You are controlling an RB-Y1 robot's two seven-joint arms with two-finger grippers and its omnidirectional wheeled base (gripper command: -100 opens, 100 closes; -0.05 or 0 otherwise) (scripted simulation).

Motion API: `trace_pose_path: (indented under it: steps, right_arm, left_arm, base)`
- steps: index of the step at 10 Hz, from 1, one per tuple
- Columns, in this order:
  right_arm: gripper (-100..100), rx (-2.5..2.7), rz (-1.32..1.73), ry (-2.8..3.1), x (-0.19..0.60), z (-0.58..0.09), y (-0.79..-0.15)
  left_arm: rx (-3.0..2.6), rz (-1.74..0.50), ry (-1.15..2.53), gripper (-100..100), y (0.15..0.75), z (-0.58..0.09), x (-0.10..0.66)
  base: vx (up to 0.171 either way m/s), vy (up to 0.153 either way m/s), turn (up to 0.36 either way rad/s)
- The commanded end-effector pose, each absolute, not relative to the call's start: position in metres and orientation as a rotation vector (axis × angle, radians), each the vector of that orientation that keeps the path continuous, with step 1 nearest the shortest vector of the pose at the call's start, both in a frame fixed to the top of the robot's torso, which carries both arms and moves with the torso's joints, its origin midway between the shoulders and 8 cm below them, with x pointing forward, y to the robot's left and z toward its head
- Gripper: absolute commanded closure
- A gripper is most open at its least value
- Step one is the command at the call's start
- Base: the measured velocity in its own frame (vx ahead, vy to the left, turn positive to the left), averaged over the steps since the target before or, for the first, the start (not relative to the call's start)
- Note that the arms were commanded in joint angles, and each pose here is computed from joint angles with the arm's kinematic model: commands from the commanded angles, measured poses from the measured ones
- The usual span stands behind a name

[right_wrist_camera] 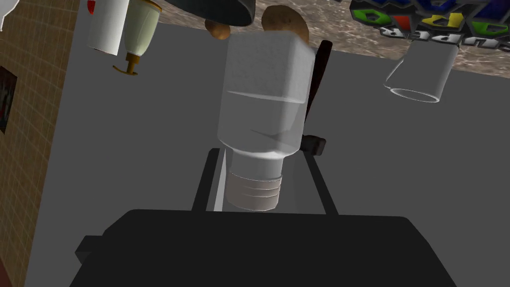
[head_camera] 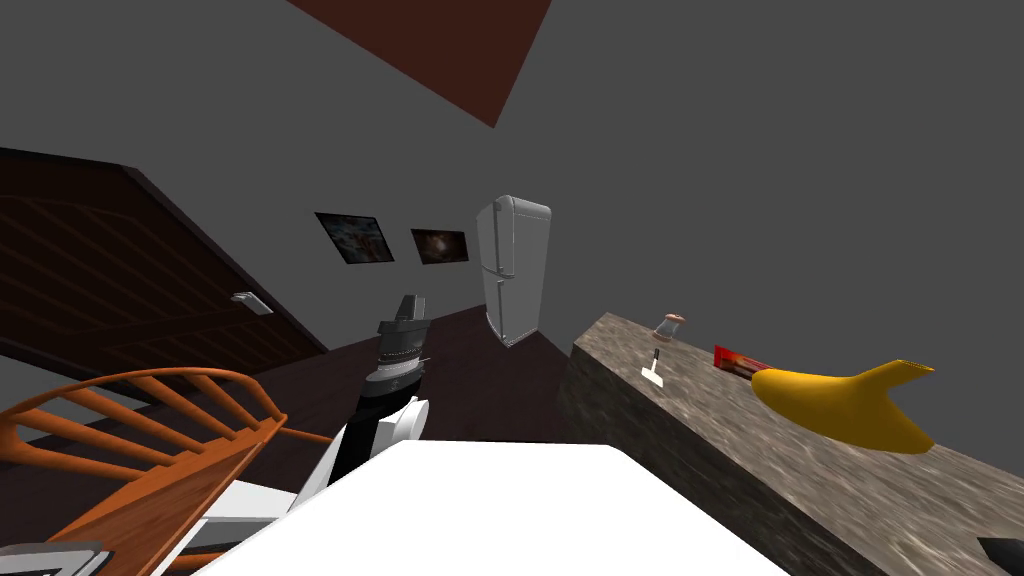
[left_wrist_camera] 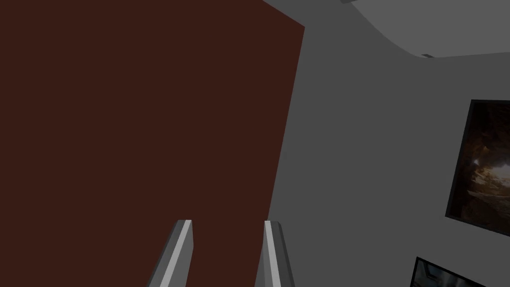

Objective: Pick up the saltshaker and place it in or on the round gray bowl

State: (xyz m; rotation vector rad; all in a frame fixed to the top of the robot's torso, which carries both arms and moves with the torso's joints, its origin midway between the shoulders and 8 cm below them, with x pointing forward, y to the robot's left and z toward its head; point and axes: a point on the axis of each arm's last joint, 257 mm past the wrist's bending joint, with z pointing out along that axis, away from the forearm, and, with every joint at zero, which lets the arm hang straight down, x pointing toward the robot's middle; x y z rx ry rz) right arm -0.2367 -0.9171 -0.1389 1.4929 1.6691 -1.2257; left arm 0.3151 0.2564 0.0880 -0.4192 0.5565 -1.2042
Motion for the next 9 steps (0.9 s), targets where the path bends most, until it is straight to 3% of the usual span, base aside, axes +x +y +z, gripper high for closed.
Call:
trace_pose_path:
  steps: [1,9]
  right_arm:
    - [100,1.502,-1.217,1.669,-0.239,-0.133,-0.916]
    - [100,1.586,-1.099,1.738,-0.263,-0.144,-0.889]
  left_arm:
    - [-0.419,-1.204,0.557,0,0.256,0.088,0.315]
    - [-0.419,-1.204,0.557,0,0.256,0.088,0.315]
  base:
    - [-0.070,-0.102,-0.004]
    - [-0.046,-0.206,-0.023]
